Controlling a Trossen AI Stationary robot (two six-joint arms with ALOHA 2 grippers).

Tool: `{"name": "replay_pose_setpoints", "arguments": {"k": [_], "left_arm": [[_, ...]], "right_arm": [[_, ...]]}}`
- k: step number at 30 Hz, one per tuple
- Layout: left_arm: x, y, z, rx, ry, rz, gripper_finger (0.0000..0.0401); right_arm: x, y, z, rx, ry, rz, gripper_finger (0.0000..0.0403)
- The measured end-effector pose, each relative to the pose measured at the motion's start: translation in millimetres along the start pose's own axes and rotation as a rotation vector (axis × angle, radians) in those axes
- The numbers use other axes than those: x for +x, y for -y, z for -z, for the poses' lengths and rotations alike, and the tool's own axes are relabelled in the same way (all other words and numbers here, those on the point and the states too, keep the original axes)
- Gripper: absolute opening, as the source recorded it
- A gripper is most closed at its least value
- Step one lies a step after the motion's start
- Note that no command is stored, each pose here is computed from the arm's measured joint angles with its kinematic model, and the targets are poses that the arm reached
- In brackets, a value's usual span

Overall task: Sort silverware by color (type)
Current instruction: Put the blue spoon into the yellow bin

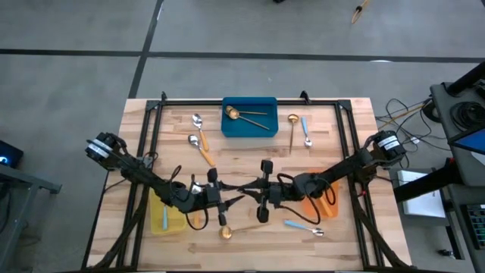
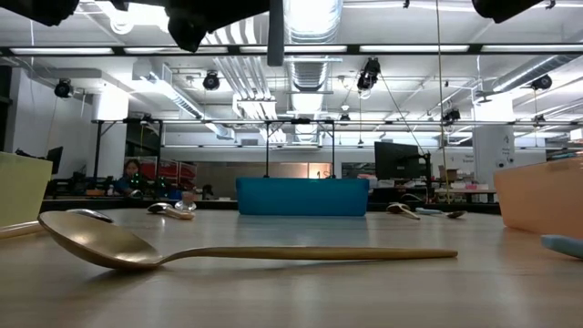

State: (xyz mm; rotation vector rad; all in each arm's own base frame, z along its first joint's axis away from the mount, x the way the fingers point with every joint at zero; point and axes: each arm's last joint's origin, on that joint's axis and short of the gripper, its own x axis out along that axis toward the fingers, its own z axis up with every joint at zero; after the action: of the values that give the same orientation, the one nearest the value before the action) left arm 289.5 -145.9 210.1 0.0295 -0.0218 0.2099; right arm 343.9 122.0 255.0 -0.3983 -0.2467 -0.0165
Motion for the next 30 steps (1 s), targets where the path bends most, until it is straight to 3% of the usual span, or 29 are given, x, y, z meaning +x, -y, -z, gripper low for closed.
{"name": "replay_pose_setpoints", "arguments": {"k": [6, 12, 23, 30], "left_arm": [[4.2, 5.1, -2.3, 0.033, 0.009, 0.043, 0.0085], [4.4, 5.8, -1.4, 0.047, 0.005, 0.044, 0.0015], [3.8, 4.8, -7.7, -0.007, 0.010, 0.043, 0.0011], [-9.1, -6.5, -27.2, -0.170, -0.073, 0.037, 0.0010]], "right_arm": [[0.1, -0.6, -0.9, 0.005, 0.016, -0.022, 0.0012], [0.1, -1.0, -0.3, -0.001, 0.012, -0.028, 0.0012], [0.5, 0.5, -0.8, 0.017, -0.004, 0.017, 0.0017], [-1.4, 6.0, -3.4, 0.026, -0.072, 0.119, 0.0082]]}}
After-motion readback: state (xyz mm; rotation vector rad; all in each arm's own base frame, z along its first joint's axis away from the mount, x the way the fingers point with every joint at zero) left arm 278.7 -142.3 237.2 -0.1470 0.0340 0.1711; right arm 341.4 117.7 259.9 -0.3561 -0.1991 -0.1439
